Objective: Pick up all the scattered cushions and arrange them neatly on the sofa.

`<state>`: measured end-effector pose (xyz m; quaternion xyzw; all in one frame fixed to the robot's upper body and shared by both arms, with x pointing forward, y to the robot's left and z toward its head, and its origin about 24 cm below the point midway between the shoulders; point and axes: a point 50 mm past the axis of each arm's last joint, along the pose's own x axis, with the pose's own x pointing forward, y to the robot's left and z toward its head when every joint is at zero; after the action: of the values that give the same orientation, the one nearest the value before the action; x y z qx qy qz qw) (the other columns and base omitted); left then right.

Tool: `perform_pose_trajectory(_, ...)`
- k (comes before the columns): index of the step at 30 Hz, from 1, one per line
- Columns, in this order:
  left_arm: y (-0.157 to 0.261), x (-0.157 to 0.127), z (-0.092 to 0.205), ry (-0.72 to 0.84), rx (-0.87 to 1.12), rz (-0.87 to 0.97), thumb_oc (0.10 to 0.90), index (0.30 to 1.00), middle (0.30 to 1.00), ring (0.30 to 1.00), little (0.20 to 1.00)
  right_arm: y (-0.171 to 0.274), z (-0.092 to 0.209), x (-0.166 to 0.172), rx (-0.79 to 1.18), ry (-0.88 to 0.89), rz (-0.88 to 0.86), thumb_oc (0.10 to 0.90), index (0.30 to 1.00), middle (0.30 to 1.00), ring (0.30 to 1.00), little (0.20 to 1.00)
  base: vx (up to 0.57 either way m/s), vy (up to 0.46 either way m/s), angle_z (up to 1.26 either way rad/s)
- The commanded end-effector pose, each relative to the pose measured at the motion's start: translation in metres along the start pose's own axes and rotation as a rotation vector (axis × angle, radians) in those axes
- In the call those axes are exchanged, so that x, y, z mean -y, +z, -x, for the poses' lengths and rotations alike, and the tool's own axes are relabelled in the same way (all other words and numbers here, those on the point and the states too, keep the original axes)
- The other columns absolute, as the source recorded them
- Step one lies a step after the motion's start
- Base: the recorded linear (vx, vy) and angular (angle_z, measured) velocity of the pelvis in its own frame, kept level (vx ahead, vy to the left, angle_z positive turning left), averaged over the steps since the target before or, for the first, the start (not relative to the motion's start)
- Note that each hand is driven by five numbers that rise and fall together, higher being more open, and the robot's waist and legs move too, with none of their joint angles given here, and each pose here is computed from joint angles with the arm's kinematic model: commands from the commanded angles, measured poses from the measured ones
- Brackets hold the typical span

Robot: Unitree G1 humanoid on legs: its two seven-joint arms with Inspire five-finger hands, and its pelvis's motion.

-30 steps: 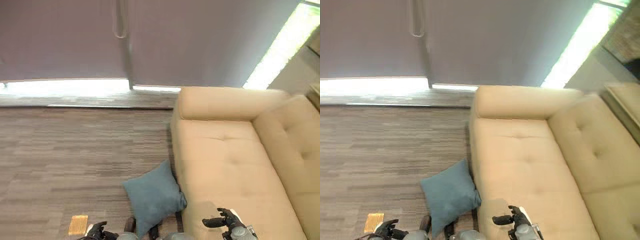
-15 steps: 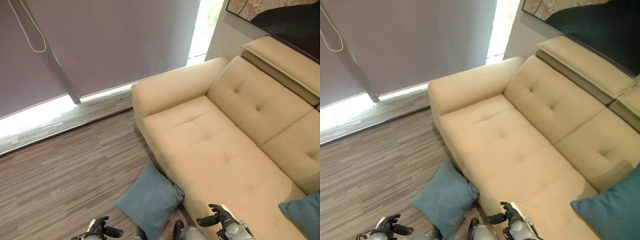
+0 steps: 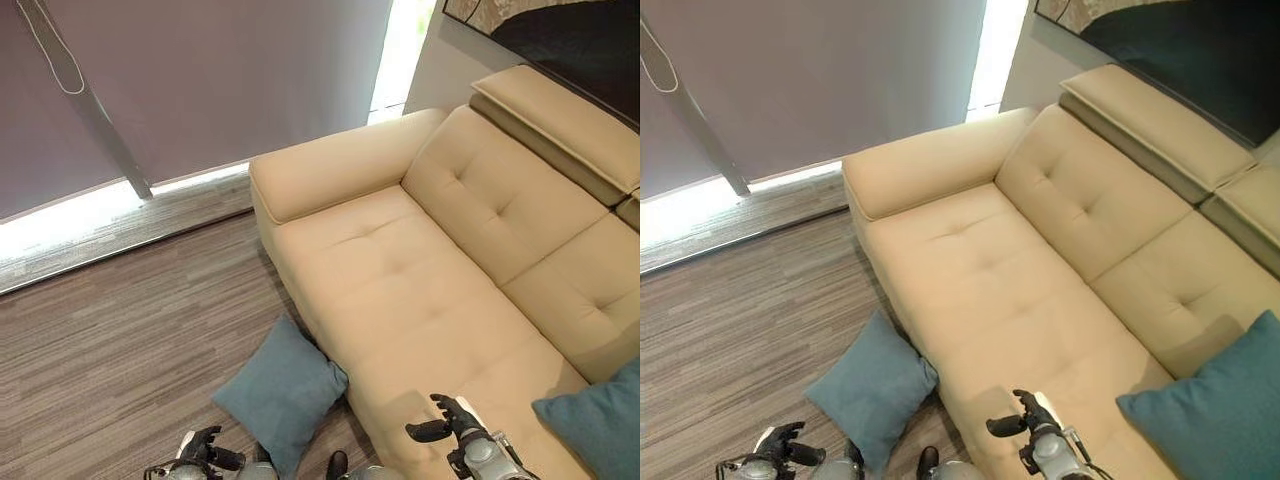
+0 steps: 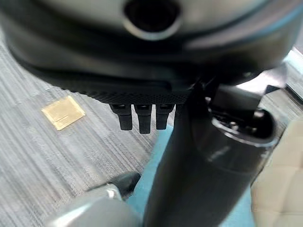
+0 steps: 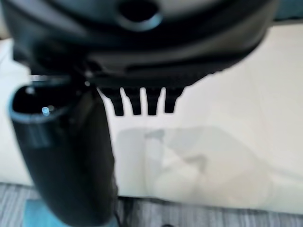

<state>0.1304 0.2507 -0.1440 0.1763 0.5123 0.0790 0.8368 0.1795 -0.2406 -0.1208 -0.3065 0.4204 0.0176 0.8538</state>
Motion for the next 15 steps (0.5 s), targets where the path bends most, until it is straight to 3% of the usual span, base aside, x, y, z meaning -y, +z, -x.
perform_pose_trajectory(1,0.010,0.010,0.001,-0.021,0.065,-0.045,0.800,0.900,0.900,0.900,0.900,0.018,-0.002,0.014,0.087,-0.066,0.004,0.800,0.900,0.900,0.900,0.900,0.01,0.308,0.04)
perform_pose_trajectory(8,0.000,0.011,0.001,-0.029,0.026,-0.065,0.800,0.900,0.900,0.900,0.900,0.011,-0.002,0.008,0.049,-0.053,-0.011,0.800,0.900,0.900,0.900,0.900,-0.02,0.231,-0.09)
perform_pose_trajectory(15,-0.002,-0.004,0.000,0.034,0.009,-0.016,0.800,0.900,0.900,0.900,0.900,0.047,-0.002,-0.005,0.158,-0.024,-0.086,0.800,0.900,0.900,0.900,0.900,-0.14,0.182,-0.45)
